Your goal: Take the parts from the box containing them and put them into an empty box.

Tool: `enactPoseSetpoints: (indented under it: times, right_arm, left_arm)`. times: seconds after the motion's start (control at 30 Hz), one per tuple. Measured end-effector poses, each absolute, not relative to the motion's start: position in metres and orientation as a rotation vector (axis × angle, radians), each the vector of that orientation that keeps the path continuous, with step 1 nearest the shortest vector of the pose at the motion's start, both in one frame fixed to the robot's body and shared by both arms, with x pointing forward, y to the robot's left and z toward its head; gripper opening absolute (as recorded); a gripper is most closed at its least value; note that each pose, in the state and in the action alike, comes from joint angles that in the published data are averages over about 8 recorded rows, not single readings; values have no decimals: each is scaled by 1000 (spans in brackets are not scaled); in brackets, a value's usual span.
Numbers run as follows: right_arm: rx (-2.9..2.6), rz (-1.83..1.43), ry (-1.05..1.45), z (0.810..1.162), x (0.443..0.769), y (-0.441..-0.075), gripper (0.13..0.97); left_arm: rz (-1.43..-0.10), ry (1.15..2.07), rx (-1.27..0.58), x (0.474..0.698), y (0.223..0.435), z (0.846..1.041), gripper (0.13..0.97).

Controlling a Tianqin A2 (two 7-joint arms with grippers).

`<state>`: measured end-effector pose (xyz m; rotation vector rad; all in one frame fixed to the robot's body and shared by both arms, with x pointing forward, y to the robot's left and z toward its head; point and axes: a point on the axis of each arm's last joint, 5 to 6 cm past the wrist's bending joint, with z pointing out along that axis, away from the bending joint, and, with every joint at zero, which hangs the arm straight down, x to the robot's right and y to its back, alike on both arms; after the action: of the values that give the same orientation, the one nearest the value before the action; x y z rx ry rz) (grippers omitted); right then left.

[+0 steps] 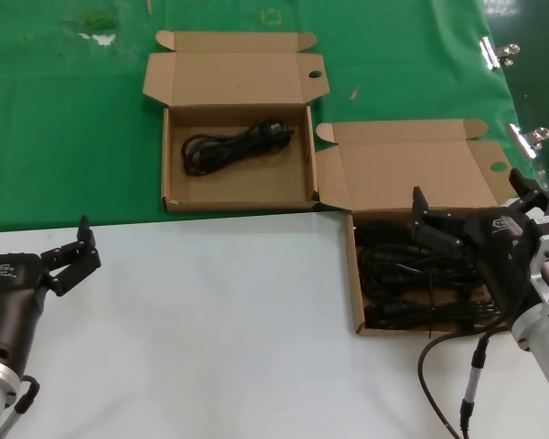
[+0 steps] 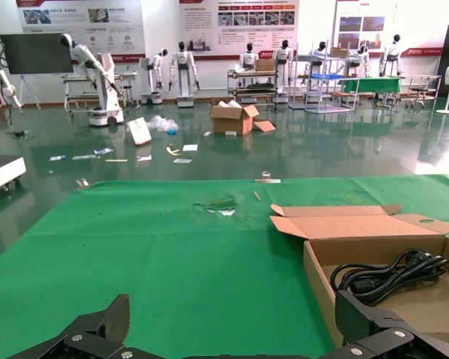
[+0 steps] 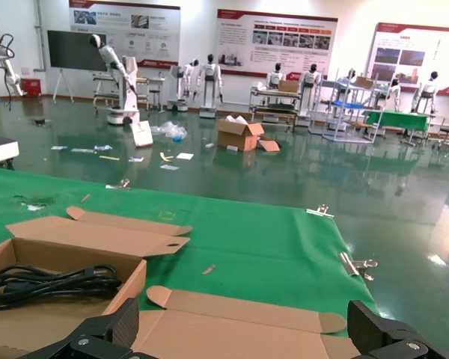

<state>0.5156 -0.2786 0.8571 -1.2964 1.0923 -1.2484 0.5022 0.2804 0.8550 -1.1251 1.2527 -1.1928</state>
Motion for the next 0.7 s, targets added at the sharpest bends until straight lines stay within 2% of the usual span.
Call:
enactPoseSetpoints:
  times: [0.7]
  right_arm:
    - [-1296,-1248,1092,857,516,-279,966]
  left_arm:
    - [-1193,1253,-1125,502,280,855,966]
